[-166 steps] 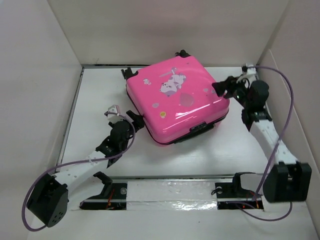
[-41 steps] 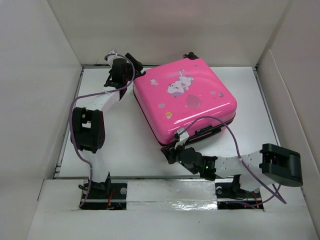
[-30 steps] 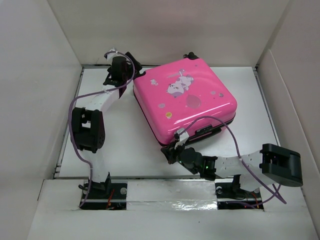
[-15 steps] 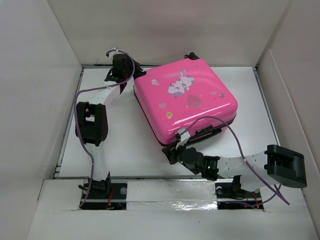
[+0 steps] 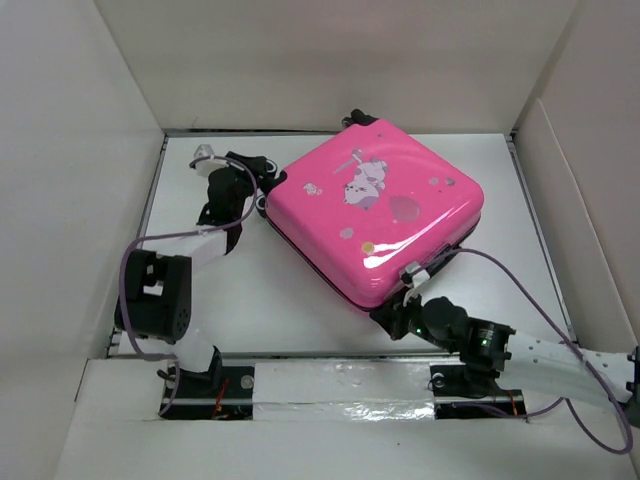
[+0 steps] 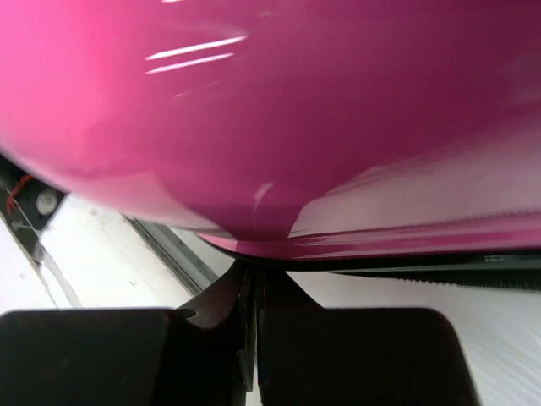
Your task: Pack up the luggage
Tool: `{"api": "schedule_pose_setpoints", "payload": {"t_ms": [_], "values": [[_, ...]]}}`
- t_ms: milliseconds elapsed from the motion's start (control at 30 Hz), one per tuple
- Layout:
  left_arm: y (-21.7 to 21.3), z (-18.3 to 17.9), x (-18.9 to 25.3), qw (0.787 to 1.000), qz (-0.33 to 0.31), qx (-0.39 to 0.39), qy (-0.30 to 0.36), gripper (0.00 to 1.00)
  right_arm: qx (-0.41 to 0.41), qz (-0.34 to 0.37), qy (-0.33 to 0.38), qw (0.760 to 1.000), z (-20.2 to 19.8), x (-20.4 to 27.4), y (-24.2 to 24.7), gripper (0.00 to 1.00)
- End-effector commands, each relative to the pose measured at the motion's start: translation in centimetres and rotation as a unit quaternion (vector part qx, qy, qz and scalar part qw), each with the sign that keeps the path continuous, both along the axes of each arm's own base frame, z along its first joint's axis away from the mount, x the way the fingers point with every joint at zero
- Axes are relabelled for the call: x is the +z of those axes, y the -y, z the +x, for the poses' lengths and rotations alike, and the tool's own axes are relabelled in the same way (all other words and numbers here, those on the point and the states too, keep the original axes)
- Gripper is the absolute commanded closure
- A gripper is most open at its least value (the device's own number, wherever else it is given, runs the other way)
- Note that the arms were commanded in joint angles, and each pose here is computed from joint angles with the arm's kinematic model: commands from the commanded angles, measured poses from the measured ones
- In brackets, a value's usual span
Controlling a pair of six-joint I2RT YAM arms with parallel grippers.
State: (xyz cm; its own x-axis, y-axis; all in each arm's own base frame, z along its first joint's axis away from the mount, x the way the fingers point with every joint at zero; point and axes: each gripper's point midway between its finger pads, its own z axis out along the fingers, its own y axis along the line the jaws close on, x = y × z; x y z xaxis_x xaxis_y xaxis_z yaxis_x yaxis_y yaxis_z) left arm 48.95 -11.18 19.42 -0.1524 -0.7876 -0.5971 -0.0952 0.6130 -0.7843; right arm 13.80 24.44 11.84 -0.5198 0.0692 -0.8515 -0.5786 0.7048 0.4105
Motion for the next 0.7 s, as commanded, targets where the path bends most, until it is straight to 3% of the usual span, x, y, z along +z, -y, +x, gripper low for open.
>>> {"api": "schedule_pose_setpoints", "payload": {"t_ms": [0,33,100,133,267,500,667], "values": [[0.3,-5.1,-1.3,0.999,0.011,-0.024,0.022,1.0,-0.064,0.068,0.076,0.993,3.4,7.1,2.2,1.0],[1.0,-6.3,0.3,0.999,0.006,-0.028,0.043,1.0,-0.06,0.068,0.079,0.993,3.5,7.3,2.5,1.0],[1.1,-8.6,-1.7,0.999,0.004,-0.035,0.028,1.0,-0.073,0.05,0.085,0.992,4.4,7.2,3.9,1.0],[1.5,-9.5,-0.6,0.998,-0.006,-0.043,0.045,1.0,-0.065,0.049,0.085,0.993,4.3,7.4,3.9,1.0],[1.1,-11.1,1.7,0.997,-0.002,-0.047,0.069,1.0,-0.036,0.04,0.079,0.995,4.1,6.6,3.7,1.0],[0.5,-7.9,8.8,0.993,0.015,-0.011,0.117,1.0,0.04,0.105,0.053,0.992,1.5,6.4,-0.4,1.0],[0.0,-4.5,6.6,0.996,0.051,0.01,0.073,1.0,0.027,0.102,0.073,0.992,1.4,8.5,-0.5,1.0]]}}
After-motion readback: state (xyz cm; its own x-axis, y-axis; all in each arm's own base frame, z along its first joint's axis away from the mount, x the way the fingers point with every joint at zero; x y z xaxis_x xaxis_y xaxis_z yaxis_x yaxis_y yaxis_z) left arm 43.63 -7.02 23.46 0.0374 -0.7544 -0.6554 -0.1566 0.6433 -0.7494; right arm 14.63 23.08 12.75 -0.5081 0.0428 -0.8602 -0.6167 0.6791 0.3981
